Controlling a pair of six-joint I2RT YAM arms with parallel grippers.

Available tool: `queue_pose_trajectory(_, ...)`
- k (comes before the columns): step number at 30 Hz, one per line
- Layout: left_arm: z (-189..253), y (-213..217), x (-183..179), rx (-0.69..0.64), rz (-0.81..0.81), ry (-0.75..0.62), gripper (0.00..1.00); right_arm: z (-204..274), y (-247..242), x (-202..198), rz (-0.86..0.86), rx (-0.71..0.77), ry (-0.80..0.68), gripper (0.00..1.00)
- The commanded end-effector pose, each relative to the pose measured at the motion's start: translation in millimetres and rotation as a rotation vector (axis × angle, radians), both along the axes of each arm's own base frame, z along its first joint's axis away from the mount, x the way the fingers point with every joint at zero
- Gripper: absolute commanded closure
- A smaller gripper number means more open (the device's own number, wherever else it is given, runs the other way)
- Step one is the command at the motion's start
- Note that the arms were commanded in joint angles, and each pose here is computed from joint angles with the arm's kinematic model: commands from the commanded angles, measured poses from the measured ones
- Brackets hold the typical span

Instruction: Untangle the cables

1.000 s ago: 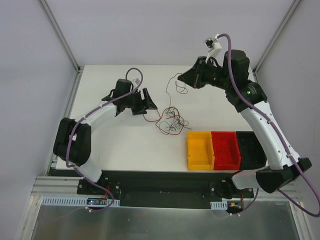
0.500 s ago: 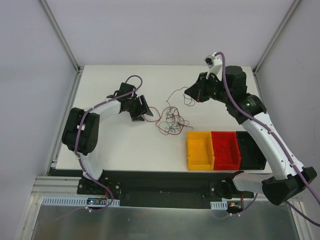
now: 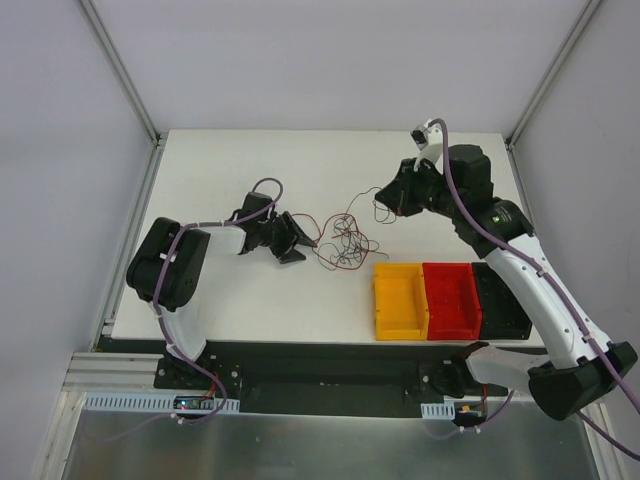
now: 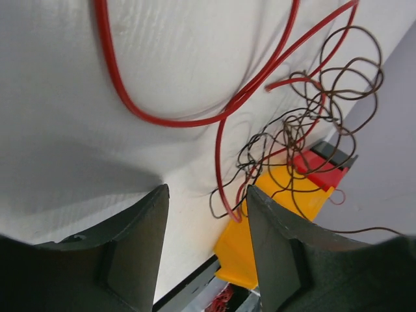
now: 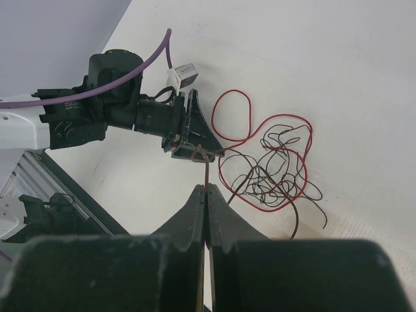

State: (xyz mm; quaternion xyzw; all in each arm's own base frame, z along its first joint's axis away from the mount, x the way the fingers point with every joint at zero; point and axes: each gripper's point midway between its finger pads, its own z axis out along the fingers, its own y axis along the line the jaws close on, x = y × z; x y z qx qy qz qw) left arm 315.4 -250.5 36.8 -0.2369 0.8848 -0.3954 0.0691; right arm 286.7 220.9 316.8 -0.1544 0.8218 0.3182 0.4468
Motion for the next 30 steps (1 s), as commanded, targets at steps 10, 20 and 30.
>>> queue_pose_trajectory(10, -1, -22, 17, -0.185, 0.169, 0.061, 0.6, 16, 2, -6, 0.013, 0.063, -0.06, 1.0)
queue_pose_trajectory(20, 26, -9, 23, -0.228, 0.192, -0.103, 1.0, -26, 22, -6, 0.029, -0.046, 0.003, 0.98)
queue_pose_trajectory(30, 129, 55, 18, 0.16, 0.066, -0.547, 1.0, -58, 60, 19, 0.014, -0.081, 0.068, 0.93)
